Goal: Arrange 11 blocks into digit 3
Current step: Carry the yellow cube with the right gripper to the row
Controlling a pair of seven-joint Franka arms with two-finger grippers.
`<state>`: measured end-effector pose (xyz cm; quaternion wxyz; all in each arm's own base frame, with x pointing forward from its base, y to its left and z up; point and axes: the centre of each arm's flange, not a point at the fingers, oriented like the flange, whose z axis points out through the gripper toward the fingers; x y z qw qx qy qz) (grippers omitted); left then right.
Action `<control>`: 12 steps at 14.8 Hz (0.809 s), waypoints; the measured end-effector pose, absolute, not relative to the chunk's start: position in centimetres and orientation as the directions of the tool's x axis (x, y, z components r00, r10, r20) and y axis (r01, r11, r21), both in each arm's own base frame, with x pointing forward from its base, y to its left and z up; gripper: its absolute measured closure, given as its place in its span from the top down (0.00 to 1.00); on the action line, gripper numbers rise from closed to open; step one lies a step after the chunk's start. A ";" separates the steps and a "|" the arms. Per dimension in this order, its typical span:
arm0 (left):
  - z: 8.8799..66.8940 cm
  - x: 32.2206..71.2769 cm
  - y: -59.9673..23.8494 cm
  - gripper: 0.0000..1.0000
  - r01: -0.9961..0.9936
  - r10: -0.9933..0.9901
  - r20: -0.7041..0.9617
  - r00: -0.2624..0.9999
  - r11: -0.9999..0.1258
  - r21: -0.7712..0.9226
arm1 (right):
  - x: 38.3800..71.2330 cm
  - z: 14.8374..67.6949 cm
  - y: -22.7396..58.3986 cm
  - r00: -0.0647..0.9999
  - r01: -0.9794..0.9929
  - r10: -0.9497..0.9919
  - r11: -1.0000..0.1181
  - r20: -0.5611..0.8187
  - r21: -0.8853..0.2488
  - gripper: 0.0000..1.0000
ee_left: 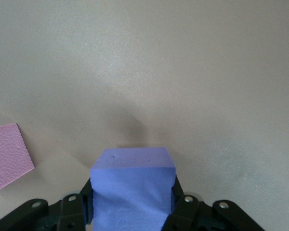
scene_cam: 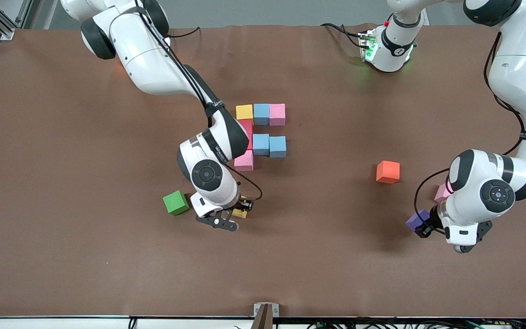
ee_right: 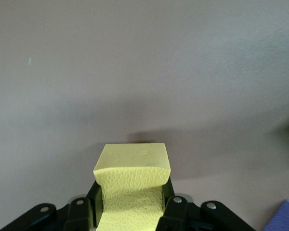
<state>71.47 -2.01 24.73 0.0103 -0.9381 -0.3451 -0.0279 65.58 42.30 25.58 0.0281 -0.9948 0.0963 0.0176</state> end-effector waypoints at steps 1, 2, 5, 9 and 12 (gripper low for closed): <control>24.7 71.5 -2.0 0.59 0.648 0.647 0.060 0.760 -0.762 0.000 | 65.1 25.5 42.4 0.991 -0.121 -0.119 -0.992 -0.060 -0.039 0.50; 24.8 71.5 -2.0 0.59 0.648 0.647 0.060 0.760 -0.761 0.000 | 64.8 25.4 42.4 0.995 -0.056 -0.054 -0.998 -0.080 -0.028 0.50; 24.8 71.5 -2.0 0.59 0.648 0.647 0.060 0.760 -0.762 0.001 | 64.3 25.4 42.3 0.994 0.022 0.024 -1.000 -0.109 -0.018 0.50; 24.8 71.5 -2.1 0.59 0.647 0.646 0.060 0.761 -0.762 0.000 | 62.6 25.1 43.3 0.994 0.050 0.053 -0.998 -0.100 -0.028 0.50; 24.8 71.5 -2.1 0.59 0.647 0.646 0.060 0.761 -0.762 0.000 | 60.6 24.4 44.3 0.995 0.057 0.060 -0.998 -0.084 -0.033 0.50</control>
